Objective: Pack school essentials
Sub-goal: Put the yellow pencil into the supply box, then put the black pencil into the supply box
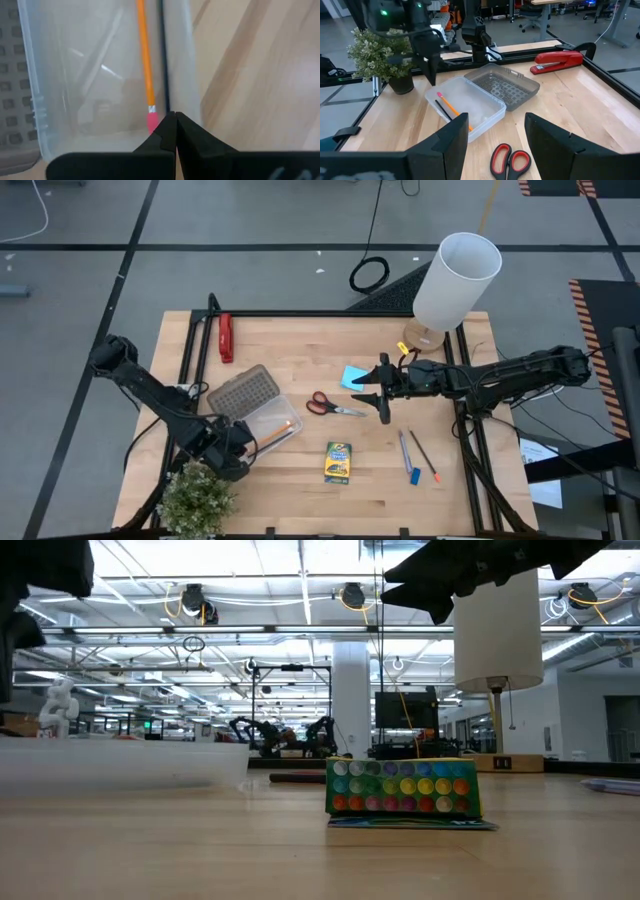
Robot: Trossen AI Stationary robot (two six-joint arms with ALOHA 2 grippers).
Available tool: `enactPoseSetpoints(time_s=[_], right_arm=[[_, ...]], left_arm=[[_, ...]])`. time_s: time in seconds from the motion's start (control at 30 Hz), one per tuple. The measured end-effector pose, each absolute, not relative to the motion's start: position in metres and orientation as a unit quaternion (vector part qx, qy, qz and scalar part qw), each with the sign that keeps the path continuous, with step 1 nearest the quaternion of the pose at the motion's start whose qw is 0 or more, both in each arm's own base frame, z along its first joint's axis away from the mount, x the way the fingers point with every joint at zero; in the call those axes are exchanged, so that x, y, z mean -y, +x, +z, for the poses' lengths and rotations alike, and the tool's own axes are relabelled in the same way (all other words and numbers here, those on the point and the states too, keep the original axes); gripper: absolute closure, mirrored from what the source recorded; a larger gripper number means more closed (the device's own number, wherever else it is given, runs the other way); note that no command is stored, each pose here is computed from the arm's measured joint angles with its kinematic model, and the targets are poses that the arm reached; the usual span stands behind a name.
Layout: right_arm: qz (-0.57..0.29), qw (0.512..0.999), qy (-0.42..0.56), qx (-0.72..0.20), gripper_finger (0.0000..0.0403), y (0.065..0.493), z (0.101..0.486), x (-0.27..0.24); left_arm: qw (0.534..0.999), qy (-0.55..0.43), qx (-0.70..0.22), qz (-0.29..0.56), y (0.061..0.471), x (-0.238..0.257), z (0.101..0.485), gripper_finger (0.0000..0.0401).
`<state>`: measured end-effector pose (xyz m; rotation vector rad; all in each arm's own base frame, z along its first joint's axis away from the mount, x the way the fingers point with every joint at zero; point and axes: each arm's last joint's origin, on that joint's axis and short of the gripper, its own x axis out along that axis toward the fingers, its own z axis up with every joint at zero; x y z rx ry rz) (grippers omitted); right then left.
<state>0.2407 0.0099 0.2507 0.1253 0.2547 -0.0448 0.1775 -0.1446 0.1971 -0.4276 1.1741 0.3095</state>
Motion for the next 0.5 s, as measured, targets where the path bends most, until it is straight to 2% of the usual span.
enactPoseSetpoints(time_s=[0.23, 0.5], right_arm=[[-0.022, 0.989, 0.067, -0.129, 0.0216, 0.241, 0.250, -0.010], [0.004, 0.975, 0.106, -0.194, 0.0216, 0.229, 0.243, -0.029]], left_arm=[[0.834, -0.171, -0.504, 0.144, 0.180, 0.151, 0.205, 0.0399], [0.874, -0.115, -0.440, 0.172, 0.184, 0.147, 0.207, 0.0399]])
